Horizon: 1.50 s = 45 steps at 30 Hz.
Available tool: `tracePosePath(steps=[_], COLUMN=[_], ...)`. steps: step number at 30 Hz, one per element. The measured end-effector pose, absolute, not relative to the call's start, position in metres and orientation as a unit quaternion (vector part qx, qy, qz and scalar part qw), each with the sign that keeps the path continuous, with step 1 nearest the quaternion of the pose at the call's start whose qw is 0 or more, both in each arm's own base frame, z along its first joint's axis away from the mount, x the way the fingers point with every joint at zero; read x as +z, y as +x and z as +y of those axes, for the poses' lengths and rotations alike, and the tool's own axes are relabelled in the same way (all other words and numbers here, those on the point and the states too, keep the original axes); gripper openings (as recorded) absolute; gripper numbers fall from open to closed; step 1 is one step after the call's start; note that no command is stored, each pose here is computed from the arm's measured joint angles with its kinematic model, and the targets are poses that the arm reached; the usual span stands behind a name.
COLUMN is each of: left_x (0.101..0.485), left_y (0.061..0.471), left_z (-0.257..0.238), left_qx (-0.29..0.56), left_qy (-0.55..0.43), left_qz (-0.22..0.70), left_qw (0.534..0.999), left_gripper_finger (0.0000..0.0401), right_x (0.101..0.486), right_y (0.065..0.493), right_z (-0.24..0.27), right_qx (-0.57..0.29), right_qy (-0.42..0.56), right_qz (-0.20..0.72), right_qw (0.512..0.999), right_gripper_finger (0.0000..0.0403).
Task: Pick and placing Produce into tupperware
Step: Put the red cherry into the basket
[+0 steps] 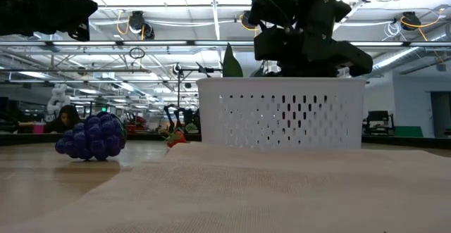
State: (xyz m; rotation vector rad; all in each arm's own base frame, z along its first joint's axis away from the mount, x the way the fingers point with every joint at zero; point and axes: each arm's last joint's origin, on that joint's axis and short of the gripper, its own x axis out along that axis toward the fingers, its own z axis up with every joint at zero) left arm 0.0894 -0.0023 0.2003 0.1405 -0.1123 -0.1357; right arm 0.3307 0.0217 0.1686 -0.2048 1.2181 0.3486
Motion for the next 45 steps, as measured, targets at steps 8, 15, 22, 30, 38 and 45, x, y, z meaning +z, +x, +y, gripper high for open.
tracePosePath(steps=[8, 15, 22, 30, 38, 45], left_x=[0.2, 0.2, 0.2, 0.2, 0.2, 0.2], left_y=[0.089, 0.089, 0.089, 0.089, 0.089, 0.089], left_z=[-0.002, -0.002, -0.002, -0.002, -0.002, -0.002], left_qx=[-0.068, -0.068, -0.068, -0.068, -0.068, -0.068], left_qy=[0.07, 0.07, 0.07, 0.07, 0.069, 0.068], left_qz=[-0.056, -0.056, -0.056, -0.056, -0.056, -0.056], left_qw=[0.994, 0.994, 0.994, 0.994, 0.994, 0.994], left_gripper_finger=[0.0028, 0.0028, 0.0028, 0.0028, 0.0028, 0.0028], right_x=[0.169, 0.169, 0.169, 0.169, 0.169, 0.169], right_y=[0.331, 0.332, 0.331, 0.331, 0.331, 0.331], right_z=[0.022, 0.015, 0.008, 0.016, 0.025, 0.025], right_qx=[0.162, 0.138, 0.112, 0.126, 0.122, 0.117], right_qy=[-0.095, -0.067, -0.036, -0.054, -0.064, -0.058], right_qz=[0.566, 0.568, 0.576, 0.574, 0.576, 0.574], right_qw=[0.802, 0.808, 0.809, 0.807, 0.806, 0.808], right_gripper_finger=[0.0096, 0.0096, 0.0096, 0.0096, 0.0096, 0.0096])
